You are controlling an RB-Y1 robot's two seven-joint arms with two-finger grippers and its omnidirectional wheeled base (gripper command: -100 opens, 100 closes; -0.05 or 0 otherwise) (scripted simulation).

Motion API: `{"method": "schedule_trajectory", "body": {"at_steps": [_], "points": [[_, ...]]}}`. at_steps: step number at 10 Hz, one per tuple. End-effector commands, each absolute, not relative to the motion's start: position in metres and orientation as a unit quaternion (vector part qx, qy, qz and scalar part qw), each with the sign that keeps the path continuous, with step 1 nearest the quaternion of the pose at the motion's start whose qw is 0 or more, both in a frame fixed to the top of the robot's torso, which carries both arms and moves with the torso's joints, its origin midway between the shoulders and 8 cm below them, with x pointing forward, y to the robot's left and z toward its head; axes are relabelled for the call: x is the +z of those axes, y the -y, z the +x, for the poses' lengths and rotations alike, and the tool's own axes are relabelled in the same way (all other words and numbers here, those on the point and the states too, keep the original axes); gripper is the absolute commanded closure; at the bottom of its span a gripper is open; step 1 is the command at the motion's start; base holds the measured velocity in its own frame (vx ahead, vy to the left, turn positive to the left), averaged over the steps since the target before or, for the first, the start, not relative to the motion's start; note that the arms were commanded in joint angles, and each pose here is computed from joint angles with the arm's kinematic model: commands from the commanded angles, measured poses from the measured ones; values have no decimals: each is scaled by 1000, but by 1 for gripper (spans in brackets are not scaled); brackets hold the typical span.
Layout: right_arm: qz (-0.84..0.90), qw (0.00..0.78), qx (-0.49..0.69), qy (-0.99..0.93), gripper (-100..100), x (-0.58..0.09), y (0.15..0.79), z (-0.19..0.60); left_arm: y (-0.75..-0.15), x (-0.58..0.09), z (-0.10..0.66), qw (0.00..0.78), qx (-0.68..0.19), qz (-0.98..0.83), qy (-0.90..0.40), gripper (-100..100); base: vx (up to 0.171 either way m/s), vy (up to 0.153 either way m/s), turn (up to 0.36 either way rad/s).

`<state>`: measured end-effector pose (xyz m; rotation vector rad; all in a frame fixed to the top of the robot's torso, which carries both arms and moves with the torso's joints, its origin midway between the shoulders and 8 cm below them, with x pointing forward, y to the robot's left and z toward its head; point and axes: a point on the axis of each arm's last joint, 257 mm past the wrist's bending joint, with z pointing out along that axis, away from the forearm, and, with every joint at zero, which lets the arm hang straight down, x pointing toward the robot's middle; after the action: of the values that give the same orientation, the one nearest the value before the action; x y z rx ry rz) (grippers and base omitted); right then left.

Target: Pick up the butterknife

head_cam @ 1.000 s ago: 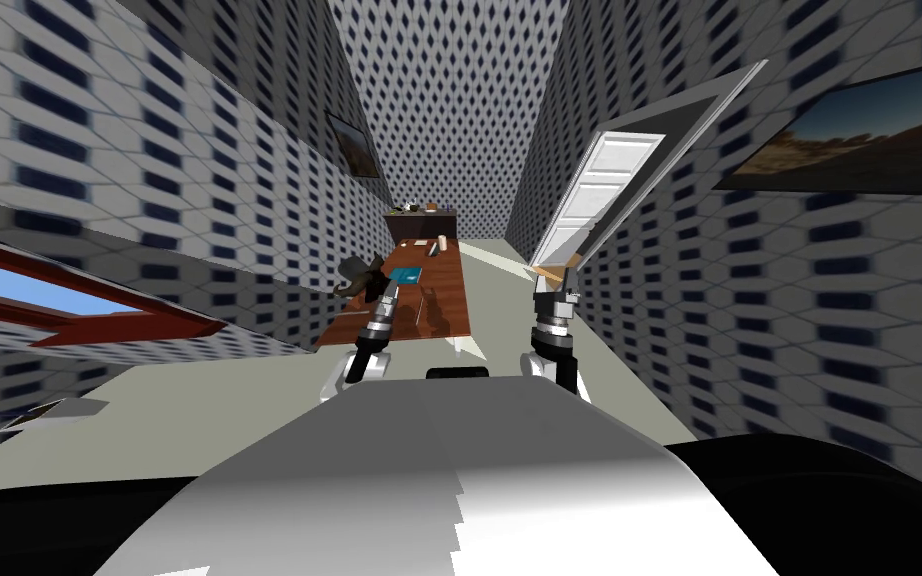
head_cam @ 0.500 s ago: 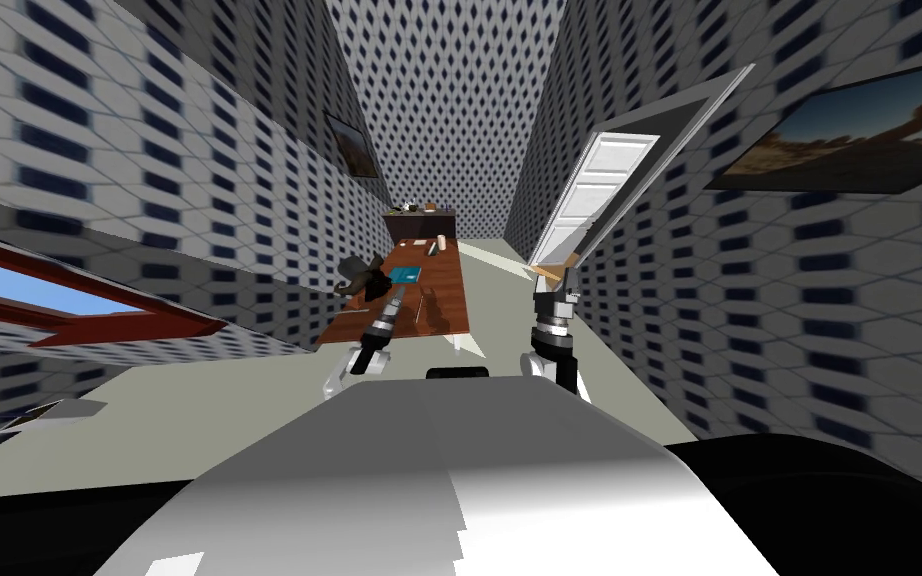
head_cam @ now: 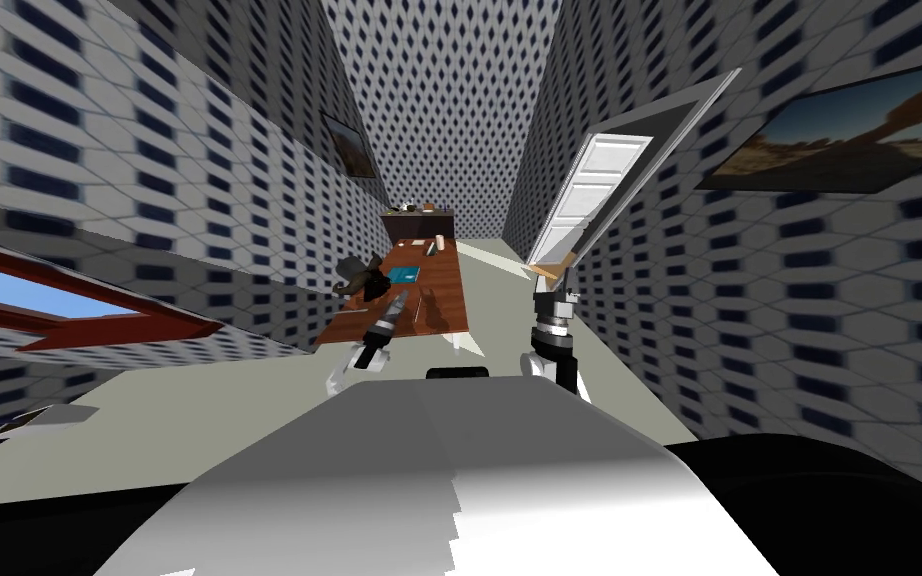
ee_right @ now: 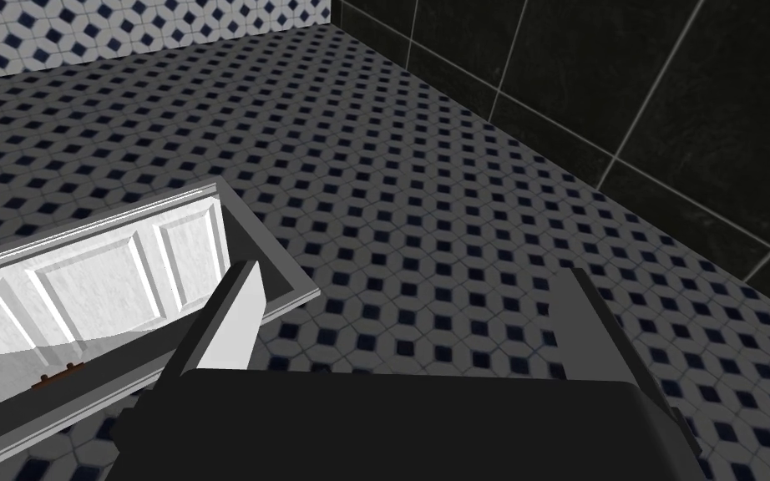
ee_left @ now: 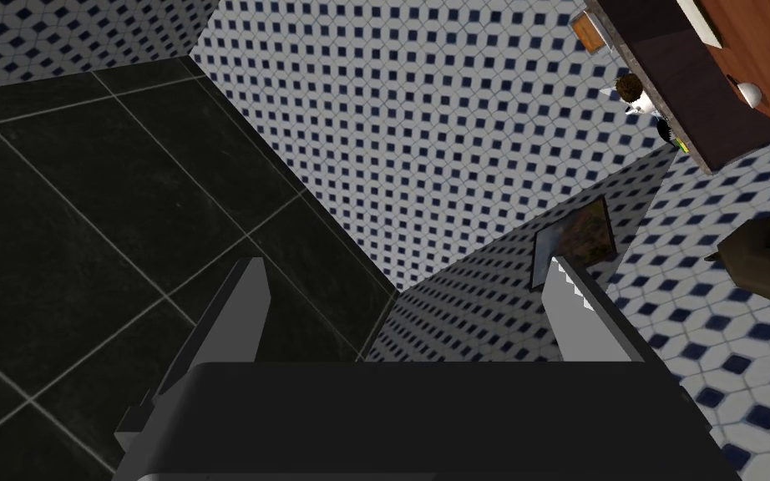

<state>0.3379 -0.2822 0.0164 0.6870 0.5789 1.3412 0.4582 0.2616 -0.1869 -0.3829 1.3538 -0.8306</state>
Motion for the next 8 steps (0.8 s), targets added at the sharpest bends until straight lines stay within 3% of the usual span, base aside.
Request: {"method": "schedule_trajectory", "body": {"at_steps": [1, 8], "points": [[307, 692, 600, -259, 0, 16, 282, 338, -269, -205, 466, 679, -346, -165, -625, -100, -24, -8, -49], [307, 692, 600, -259, 0, 16, 282, 338, -300, -265, 481, 654, -274, -161, -686, -100, -13, -4, -54]]}}
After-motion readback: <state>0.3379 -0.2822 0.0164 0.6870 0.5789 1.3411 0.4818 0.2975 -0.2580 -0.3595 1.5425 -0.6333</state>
